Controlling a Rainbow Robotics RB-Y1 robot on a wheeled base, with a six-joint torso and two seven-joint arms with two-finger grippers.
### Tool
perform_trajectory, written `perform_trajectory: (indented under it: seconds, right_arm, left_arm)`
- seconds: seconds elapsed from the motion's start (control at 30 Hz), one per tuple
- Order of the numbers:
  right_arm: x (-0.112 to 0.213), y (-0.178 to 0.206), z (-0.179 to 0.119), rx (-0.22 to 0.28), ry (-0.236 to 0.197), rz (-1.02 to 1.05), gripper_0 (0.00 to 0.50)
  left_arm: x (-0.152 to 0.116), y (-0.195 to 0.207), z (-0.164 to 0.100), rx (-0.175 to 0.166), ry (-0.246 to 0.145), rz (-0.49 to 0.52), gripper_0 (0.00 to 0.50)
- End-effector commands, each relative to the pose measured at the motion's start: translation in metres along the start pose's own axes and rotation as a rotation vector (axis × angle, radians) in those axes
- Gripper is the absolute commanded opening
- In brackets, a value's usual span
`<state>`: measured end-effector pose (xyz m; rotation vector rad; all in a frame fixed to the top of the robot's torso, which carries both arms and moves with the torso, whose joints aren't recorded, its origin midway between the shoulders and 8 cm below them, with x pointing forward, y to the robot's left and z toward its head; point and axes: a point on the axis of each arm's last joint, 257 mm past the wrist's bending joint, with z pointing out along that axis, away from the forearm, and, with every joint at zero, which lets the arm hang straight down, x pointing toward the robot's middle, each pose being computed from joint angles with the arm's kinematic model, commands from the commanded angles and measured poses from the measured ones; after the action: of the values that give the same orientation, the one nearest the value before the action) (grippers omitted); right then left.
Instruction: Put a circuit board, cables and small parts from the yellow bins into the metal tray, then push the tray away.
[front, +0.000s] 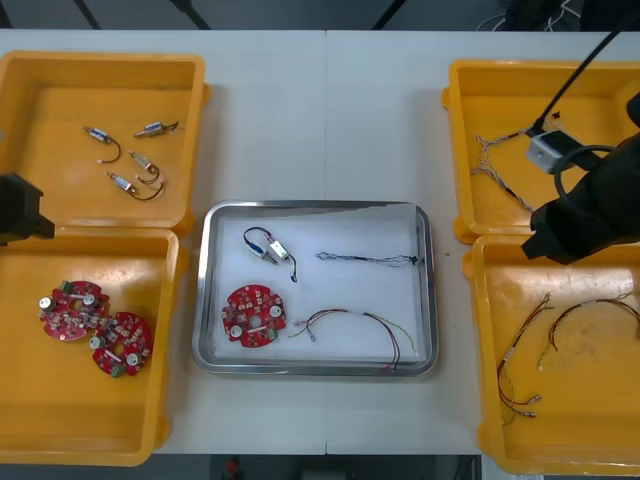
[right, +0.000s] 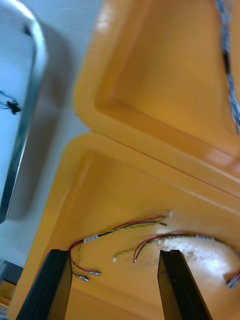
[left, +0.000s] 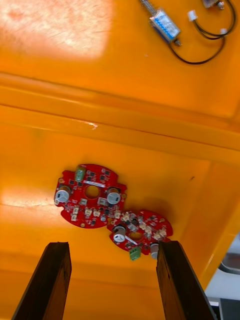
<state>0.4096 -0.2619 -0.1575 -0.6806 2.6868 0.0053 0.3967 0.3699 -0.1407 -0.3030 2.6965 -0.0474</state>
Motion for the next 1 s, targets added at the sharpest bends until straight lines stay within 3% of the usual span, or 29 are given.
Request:
perform_trajectory:
  seconds: [0.03,0.3,0.53,0.73,1.0]
  right_arm:
    - [-0.029,0.037,-0.004,-0.022,-0.042,-0.243,0.500]
    - [-0.055,0.093,0.012,-0.088,-0.043,-0.570,0.500]
    - [-0.064,0.135,0.028,-0.088,-0.038,-0.816,0.500]
    - [-0.056,0.173,0.046,-0.115,-0.024,-0.950,0.500]
    - [-0.034,0.228,0.080,-0.104,0.024,-1.114,0.500]
  left_arm:
    - [-0.003,0.040,-0.004,-0.066,-0.064,-0.007,0.500]
    - [0.001,0.056,-0.005,-0.073,-0.085,-0.016,0.500]
    - [0.004,0.043,-0.004,-0.046,-0.095,0.032,0.500]
    - [0.007,0.036,-0.003,-0.025,-0.095,0.055,0.500]
    - [0.010,0.031,-0.002,-0.012,-0.091,0.085,0.500]
